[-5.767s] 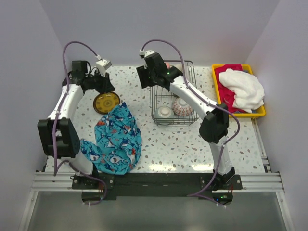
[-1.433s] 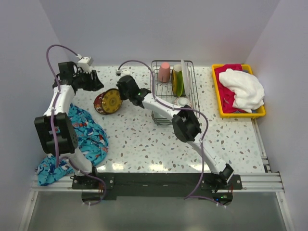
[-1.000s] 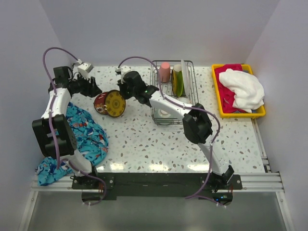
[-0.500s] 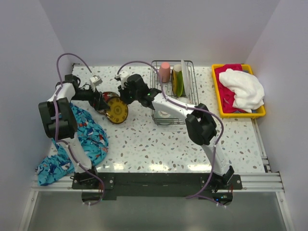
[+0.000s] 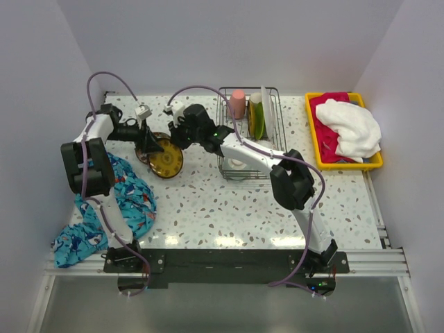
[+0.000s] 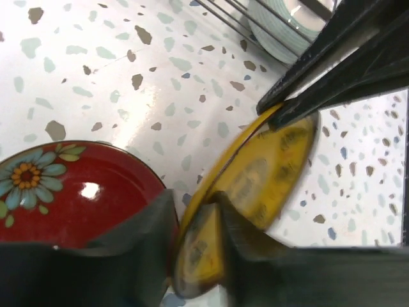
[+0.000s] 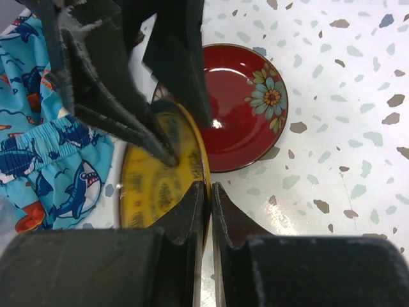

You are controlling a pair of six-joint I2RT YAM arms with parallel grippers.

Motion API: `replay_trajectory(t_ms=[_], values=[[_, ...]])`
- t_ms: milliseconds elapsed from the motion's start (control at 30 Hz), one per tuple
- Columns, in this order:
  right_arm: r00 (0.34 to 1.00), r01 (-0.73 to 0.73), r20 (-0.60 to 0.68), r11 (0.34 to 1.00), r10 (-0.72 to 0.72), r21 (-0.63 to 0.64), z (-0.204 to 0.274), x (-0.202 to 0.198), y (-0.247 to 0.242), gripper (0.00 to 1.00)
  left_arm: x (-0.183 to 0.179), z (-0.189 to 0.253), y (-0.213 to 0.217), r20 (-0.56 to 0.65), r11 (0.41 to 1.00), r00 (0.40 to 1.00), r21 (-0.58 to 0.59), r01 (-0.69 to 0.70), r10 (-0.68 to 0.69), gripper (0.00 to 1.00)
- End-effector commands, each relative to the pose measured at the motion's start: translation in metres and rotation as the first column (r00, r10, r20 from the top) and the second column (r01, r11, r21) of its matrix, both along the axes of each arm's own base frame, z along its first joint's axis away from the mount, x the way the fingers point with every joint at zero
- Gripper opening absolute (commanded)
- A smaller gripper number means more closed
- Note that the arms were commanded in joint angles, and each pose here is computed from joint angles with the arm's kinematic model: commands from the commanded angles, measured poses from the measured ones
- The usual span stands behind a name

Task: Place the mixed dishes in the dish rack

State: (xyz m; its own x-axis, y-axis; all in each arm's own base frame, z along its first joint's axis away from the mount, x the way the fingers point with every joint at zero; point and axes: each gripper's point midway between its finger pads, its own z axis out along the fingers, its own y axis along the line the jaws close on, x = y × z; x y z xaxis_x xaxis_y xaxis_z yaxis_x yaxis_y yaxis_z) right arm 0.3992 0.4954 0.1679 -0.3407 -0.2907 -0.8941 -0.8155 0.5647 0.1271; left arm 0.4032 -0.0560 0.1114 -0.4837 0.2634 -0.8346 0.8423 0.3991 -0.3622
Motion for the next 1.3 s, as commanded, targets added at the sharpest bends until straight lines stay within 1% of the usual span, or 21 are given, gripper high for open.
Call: replay_trajectory(t_ms=[0,100,133,167,233,267,300,367,400,467,600,900,1000,1033,1067,1100,1133,1167,1200,1233,1267], values=[[0.993,-0.039,0.115,0.995,0.028,0.093,0.067,0.004,0.005,0.0,-0.005,0.003,-0.007,-0.046,0.996,0.998,-0.079,0.042,-0.046,0.17],[0.994,-0.047,0.103,0.996,0.039,0.075,0.058,0.002,0.003,0.0,-0.013,0.0,-0.011,-0.058,0.992,0.996,-0.105,0.069,-0.075,0.1],[0.995,-0.048,0.096,0.996,0.041,0.072,0.056,0.001,0.004,0.0,-0.014,-0.001,-0.012,-0.057,0.991,0.995,-0.112,0.075,-0.082,0.03],[0.996,-0.048,0.072,0.997,0.044,0.056,0.05,-0.001,0.002,0.0,-0.015,0.001,-0.013,-0.035,0.989,0.995,-0.118,0.088,-0.092,0.0],[0.999,-0.034,0.031,0.998,0.033,0.054,0.045,0.004,-0.001,0.02,-0.015,0.004,-0.013,-0.03,0.989,0.995,-0.123,0.086,-0.09,0.0],[0.998,-0.067,-0.011,0.997,0.067,0.047,0.038,-0.002,-0.001,0.22,-0.017,0.003,-0.014,-0.023,0.988,0.995,-0.125,0.09,-0.094,0.0],[0.997,-0.072,-0.023,0.996,0.073,0.054,0.041,0.001,-0.003,0.28,-0.018,0.004,-0.014,-0.015,0.988,0.995,-0.124,0.093,-0.096,0.0],[0.99,-0.098,-0.102,0.995,0.099,0.023,0.022,-0.003,-0.007,0.4,-0.019,0.007,-0.015,0.001,0.988,0.995,-0.12,0.1,-0.101,0.0],[0.989,-0.097,-0.106,0.995,0.099,0.025,0.026,0.001,-0.009,0.42,-0.019,0.008,-0.014,0.004,0.988,0.995,-0.119,0.099,-0.099,0.0],[0.978,-0.113,-0.175,0.994,0.113,0.009,0.009,-0.001,-0.013,0.45,-0.018,0.012,-0.015,0.014,0.988,0.995,-0.122,0.099,-0.098,0.0],[0.955,-0.134,-0.265,0.991,0.136,0.026,-0.002,-0.006,-0.017,0.46,-0.015,0.017,-0.015,0.025,0.987,0.995,-0.134,0.094,-0.091,0.0],[0.927,-0.191,-0.327,0.982,0.182,0.003,-0.021,-0.021,-0.02,0.45,-0.01,0.036,-0.017,0.053,0.985,0.996,-0.15,0.086,-0.079,0.0],[0.922,-0.191,-0.34,0.981,0.185,0.018,-0.02,-0.023,-0.019,0.22,-0.009,0.039,-0.017,0.051,0.984,0.996,-0.158,0.08,-0.073,0.0],[0.922,-0.189,-0.339,0.982,0.186,0.024,-0.018,-0.023,-0.019,0.07,-0.009,0.04,-0.017,0.042,0.984,0.997,-0.16,0.077,-0.071,0.0],[0.922,-0.192,-0.337,0.981,0.192,0.032,-0.015,-0.023,-0.018,0.0,-0.008,0.041,-0.017,0.035,0.984,0.997,-0.162,0.073,-0.068,0.02],[0.925,-0.188,-0.329,0.981,0.19,0.036,-0.009,-0.022,-0.019,0.0,-0.007,0.04,-0.017,0.036,0.985,0.997,-0.16,0.072,-0.067,0.21],[0.93,-0.182,-0.32,0.983,0.183,0.035,-0.006,-0.021,-0.019,0.0,-0.007,0.04,-0.016,0.008,0.985,0.998,-0.161,0.057,-0.057,0.28],[0.939,-0.158,-0.307,0.987,0.157,0.023,-0.002,-0.016,-0.022,0.0,0.0,0.041,-0.015,0.032,0.987,0.998,-0.153,0.051,-0.047,0.36],[0.945,-0.141,-0.294,0.99,0.14,0.02,0.003,-0.013,-0.023,0.0,0.003,0.049,-0.015,0.041,0.988,0.999,-0.152,0.038,-0.032,0.54],[0.954,-0.117,-0.274,0.993,0.118,0.02,0.013,-0.009,-0.027,0.0,0.004,0.059,-0.018,-0.012,0.985,1.0,-0.174,0.003,-0.005,0.62],[0.962,-0.089,-0.259,0.996,0.09,0.016,0.02,-0.004,-0.031,0.0,0.019,0.068,-0.015,0.061,0.988,0.998,-0.156,-0.005,0.014,0.71]])
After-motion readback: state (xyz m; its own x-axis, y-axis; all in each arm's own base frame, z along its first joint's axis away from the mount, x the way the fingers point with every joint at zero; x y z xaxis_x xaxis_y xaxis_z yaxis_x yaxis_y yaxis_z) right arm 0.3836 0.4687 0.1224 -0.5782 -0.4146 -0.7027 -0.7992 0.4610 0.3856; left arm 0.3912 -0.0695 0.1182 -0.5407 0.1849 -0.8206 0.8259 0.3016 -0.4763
